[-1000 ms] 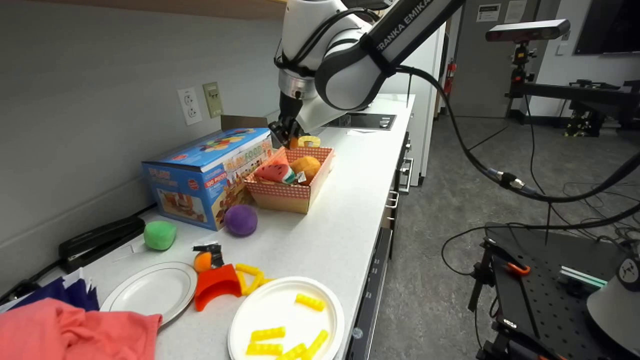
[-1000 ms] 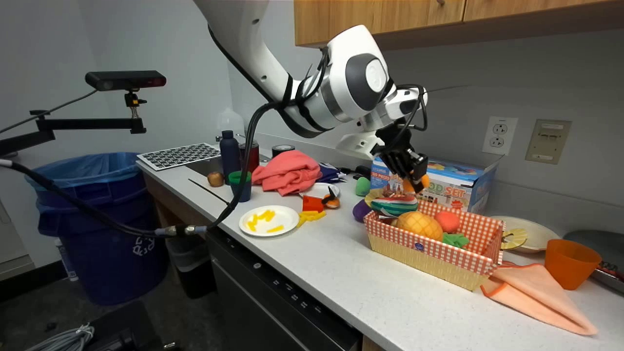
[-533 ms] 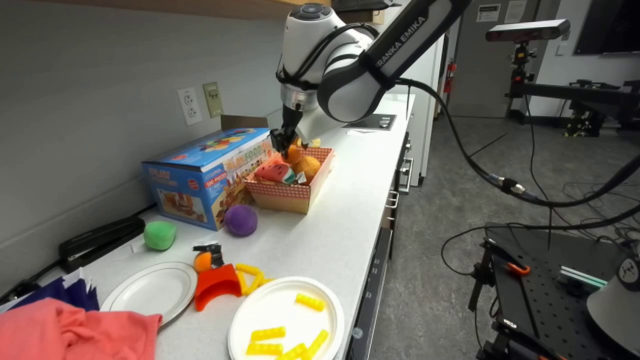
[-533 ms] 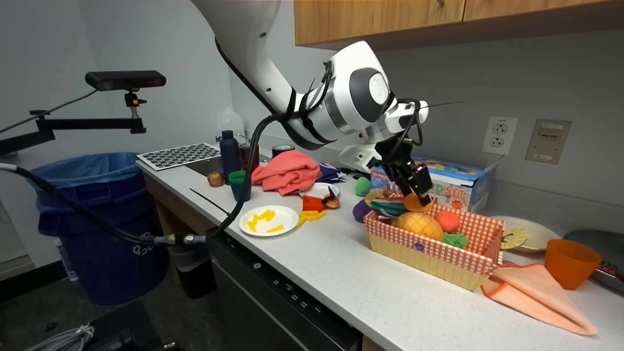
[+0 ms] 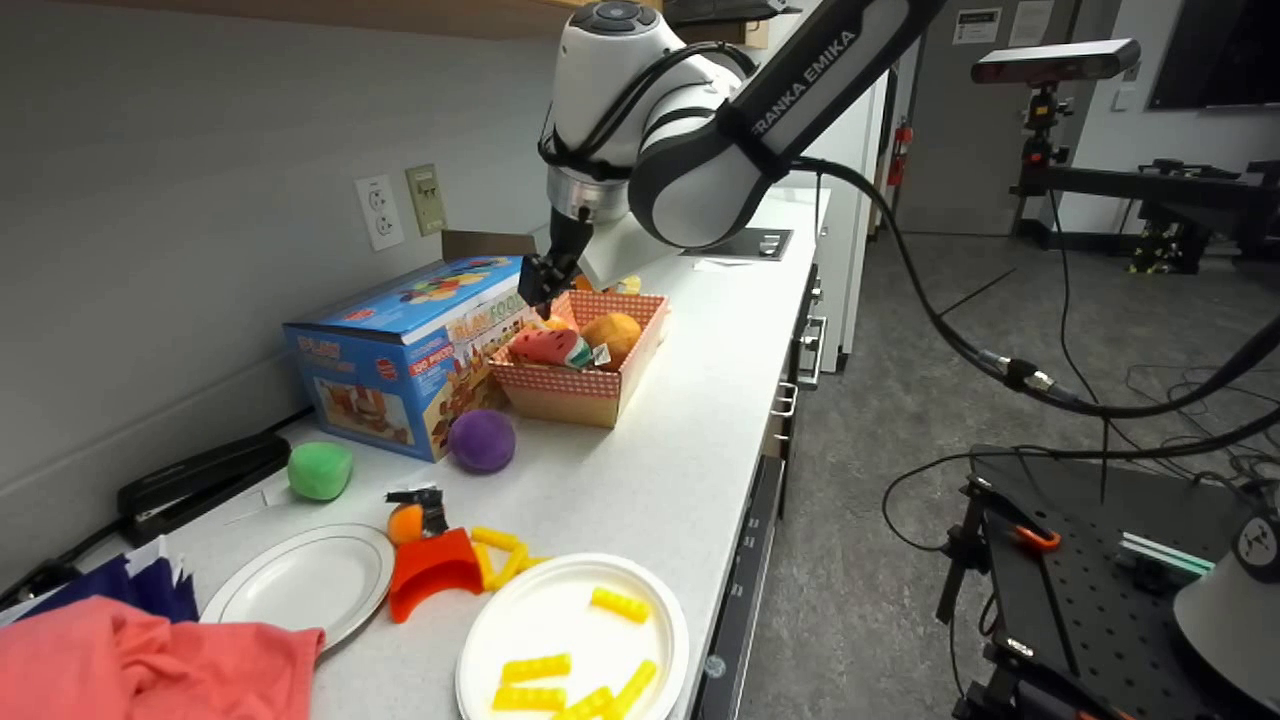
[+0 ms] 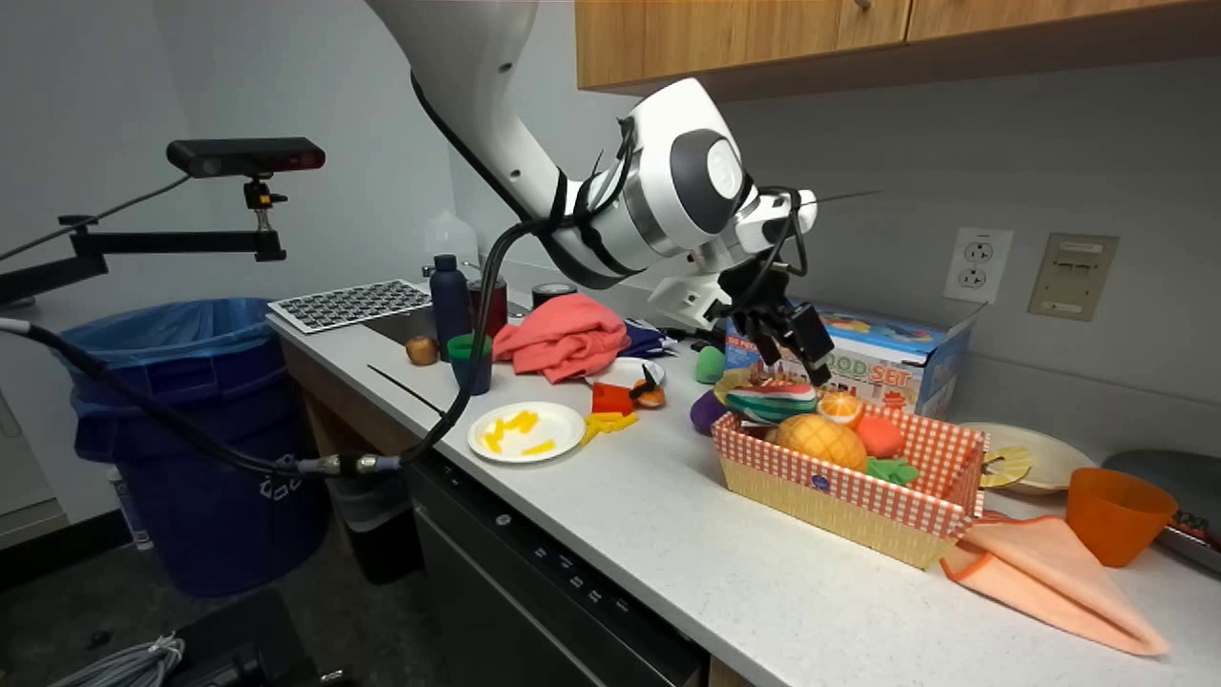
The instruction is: Put the plush toys inside the basket
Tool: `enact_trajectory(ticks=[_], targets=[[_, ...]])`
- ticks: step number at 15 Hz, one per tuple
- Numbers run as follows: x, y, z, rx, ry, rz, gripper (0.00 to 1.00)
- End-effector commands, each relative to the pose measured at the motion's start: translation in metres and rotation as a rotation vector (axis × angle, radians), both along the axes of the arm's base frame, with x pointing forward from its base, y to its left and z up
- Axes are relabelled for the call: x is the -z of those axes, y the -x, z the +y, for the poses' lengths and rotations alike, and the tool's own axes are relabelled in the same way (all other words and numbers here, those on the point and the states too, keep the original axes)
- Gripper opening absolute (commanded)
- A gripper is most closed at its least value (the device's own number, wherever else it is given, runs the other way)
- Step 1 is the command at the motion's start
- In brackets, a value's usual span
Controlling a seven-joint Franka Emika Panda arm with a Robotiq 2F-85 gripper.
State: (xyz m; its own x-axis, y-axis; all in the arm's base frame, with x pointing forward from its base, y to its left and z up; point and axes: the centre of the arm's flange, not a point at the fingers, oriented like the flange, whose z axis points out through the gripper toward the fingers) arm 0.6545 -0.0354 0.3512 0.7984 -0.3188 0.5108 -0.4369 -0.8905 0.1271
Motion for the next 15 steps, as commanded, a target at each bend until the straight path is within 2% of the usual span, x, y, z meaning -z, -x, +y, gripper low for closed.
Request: enact_trajectory(ticks=[1, 6, 9, 10, 11, 15], targets=[[-0.013, 0.000, 0.038, -0.108, 0.000, -0.004, 1.00], [-0.020, -0.008, 0.103, -0.336, -0.022, 0.066, 1.00], [-0.021, -0.011, 0.126, -0.435, -0.059, 0.119, 1.00], [-0.021, -0.008, 0.130, -0.454, -0.076, 0.143, 1.00], [-0.012, 0.002, 0.132, -0.413, -0.060, 0.102, 1.00], [-0.013, 0.002, 0.137, -0.447, -0.069, 0.126, 1.00]])
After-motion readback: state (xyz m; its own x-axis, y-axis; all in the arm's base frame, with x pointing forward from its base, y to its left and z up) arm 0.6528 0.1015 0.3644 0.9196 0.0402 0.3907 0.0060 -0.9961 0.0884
